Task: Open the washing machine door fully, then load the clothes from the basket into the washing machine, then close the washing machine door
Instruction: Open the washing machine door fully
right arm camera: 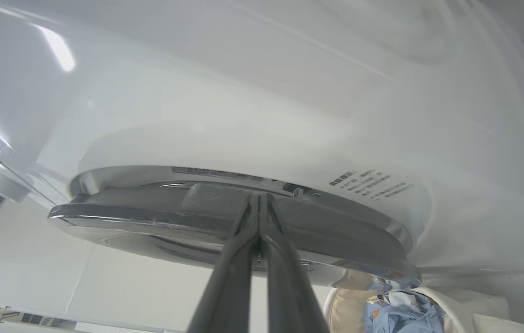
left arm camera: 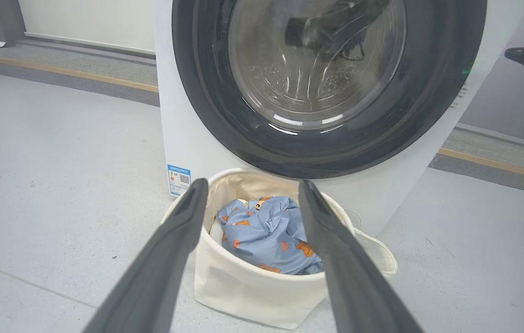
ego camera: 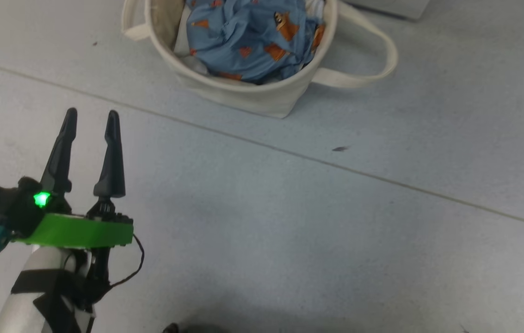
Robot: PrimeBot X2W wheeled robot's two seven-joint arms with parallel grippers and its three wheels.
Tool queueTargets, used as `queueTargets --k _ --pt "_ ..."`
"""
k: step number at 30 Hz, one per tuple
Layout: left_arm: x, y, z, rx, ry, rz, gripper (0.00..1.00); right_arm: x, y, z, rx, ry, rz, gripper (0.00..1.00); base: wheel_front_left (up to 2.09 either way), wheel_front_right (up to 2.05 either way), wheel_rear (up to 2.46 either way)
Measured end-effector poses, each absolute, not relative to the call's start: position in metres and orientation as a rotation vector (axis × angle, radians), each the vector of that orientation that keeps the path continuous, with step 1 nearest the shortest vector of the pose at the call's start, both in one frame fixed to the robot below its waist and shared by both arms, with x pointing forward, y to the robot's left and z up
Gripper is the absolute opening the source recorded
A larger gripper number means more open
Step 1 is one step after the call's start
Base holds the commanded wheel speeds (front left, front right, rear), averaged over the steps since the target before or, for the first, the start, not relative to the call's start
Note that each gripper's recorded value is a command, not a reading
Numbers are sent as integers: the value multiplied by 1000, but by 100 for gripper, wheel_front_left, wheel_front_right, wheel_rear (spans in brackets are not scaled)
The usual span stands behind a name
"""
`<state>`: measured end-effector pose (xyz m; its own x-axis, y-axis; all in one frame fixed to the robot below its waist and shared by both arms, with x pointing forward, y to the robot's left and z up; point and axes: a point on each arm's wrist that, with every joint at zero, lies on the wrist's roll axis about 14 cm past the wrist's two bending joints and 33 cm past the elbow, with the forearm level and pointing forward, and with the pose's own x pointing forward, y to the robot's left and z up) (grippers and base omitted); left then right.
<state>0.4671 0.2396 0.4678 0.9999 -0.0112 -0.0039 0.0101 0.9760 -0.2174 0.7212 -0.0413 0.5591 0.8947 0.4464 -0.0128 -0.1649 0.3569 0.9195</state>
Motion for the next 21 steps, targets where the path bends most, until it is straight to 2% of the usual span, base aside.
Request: queueTargets --k 4,13,21 --pt "468 246 450 -215 44 20 100 738 -20 525 1161 347 385 0 0 0 0" --pt "470 252 436 -217 77 41 100 760 7 516 1193 357 415 0 0 0 0" --pt "466 252 444 -229 65 41 100 734 33 513 1135 531 546 0 0 0 0"
